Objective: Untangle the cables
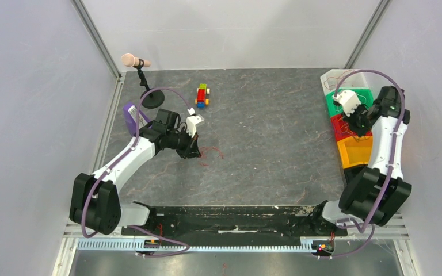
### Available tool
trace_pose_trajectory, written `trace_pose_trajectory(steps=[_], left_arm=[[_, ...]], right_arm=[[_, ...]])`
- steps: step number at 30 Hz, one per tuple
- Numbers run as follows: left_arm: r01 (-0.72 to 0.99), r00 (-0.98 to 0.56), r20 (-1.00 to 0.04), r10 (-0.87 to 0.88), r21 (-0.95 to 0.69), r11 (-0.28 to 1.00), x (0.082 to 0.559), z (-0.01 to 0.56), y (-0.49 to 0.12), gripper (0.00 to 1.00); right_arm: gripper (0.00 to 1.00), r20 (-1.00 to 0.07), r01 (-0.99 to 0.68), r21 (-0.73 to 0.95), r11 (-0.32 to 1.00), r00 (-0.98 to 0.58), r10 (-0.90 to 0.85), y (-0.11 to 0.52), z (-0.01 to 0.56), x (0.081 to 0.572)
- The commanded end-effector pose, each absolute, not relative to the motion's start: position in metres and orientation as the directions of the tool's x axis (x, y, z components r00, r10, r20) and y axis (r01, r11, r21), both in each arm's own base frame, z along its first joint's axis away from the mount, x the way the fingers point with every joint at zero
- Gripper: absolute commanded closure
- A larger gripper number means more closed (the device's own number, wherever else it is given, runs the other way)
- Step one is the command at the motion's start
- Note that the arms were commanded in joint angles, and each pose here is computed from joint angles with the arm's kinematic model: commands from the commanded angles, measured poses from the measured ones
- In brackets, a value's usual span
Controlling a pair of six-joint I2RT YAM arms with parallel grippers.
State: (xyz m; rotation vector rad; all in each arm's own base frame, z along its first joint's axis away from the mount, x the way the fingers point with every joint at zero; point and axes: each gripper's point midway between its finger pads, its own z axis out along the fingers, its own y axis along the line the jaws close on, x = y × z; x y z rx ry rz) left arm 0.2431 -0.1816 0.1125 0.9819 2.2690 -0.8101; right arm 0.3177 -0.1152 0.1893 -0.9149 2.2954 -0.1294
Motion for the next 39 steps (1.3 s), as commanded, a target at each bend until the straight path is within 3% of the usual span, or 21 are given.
trace_pose_trajectory(steps=[1, 9, 14, 24, 39], left_arm=[[0.787, -0.556, -0.714, 0.426, -0.287, 0.546, 0.255, 0.128, -0.190, 0.98], [0.777, -0.571, -0.705, 0.420, -0.299, 0.555, 0.256, 0.128, -0.192, 0.98], [0.772, -0.573, -0.704, 0.419, -0.293, 0.564, 0.257, 0.128, -0.192, 0.98], [0.773, -0.571, -0.696, 0.435, -0.278, 0.570, 0.257, 0.128, -0.189, 0.98], [0.775, -0.570, -0.693, 0.442, -0.274, 0.569, 0.258, 0.127, -0.189, 0.98]], right_arm=[[1.00, -0.304, -0.690, -0.413, 0.594, -0.511, -0.804, -0.178, 0.184, 0.301], [1.00, -0.056, -0.770, -0.432, 0.469, -0.497, -0.866, -0.238, 0.154, 0.285], [1.00, 0.035, -0.785, -0.440, 0.436, -0.500, -0.865, -0.257, 0.133, 0.278], [1.00, 0.043, -0.863, -0.339, 0.374, -0.411, -0.910, -0.241, 0.090, 0.260], [0.99, -0.001, -0.929, -0.234, 0.288, -0.296, -0.955, -0.227, 0.087, 0.249]])
